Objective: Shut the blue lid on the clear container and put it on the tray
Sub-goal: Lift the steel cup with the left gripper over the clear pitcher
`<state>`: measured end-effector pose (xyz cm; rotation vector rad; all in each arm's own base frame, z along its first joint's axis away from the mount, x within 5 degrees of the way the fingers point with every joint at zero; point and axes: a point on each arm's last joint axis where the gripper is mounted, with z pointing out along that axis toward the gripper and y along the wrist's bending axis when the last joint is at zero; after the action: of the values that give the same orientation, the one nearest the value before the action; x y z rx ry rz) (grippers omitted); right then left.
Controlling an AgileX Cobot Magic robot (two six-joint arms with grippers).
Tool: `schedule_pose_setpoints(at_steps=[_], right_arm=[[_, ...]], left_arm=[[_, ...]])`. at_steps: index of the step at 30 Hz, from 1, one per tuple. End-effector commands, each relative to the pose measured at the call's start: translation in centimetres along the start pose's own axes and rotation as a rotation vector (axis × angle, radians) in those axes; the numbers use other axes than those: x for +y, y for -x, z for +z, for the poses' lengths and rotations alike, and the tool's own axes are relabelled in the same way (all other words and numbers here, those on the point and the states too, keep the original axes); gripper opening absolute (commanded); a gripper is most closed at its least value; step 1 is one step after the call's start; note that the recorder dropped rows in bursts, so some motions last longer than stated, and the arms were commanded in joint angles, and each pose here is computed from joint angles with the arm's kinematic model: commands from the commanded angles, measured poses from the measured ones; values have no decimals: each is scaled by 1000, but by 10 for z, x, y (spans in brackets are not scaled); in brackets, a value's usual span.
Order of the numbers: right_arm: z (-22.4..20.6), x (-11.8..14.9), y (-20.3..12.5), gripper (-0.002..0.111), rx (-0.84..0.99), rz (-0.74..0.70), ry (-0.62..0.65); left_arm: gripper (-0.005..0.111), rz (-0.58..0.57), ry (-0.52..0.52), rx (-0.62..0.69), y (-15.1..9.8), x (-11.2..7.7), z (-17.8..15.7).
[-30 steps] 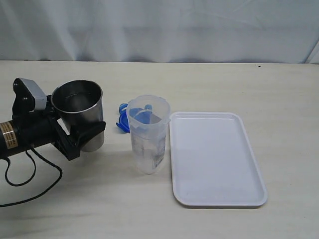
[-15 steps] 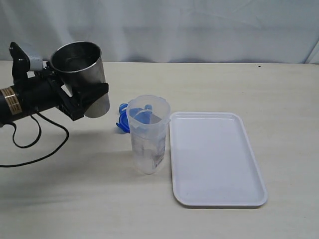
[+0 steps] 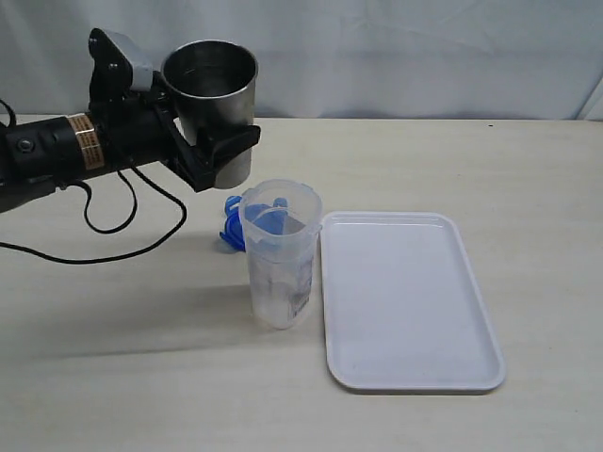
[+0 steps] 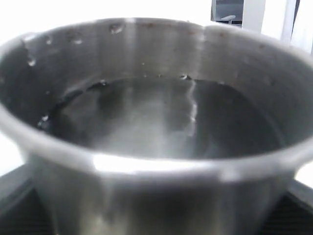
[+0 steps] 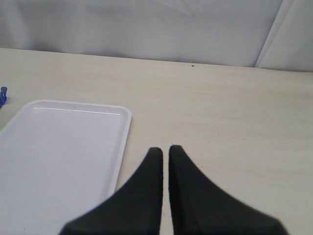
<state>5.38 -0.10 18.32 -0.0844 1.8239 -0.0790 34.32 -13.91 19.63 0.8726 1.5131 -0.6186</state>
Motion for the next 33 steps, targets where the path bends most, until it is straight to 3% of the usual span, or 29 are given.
schedule_pose_setpoints(at_steps=[1, 14, 33], right_arm=[[0, 0, -1, 4, 0, 1, -6], [0, 0, -1, 4, 0, 1, -6], [0, 0, -1, 4, 0, 1, -6]], left_arm=[[0, 44, -14, -93, 25, -5, 9], [0, 232, -102, -36, 19, -14, 11], [0, 448, -84, -18, 16, -12, 11]])
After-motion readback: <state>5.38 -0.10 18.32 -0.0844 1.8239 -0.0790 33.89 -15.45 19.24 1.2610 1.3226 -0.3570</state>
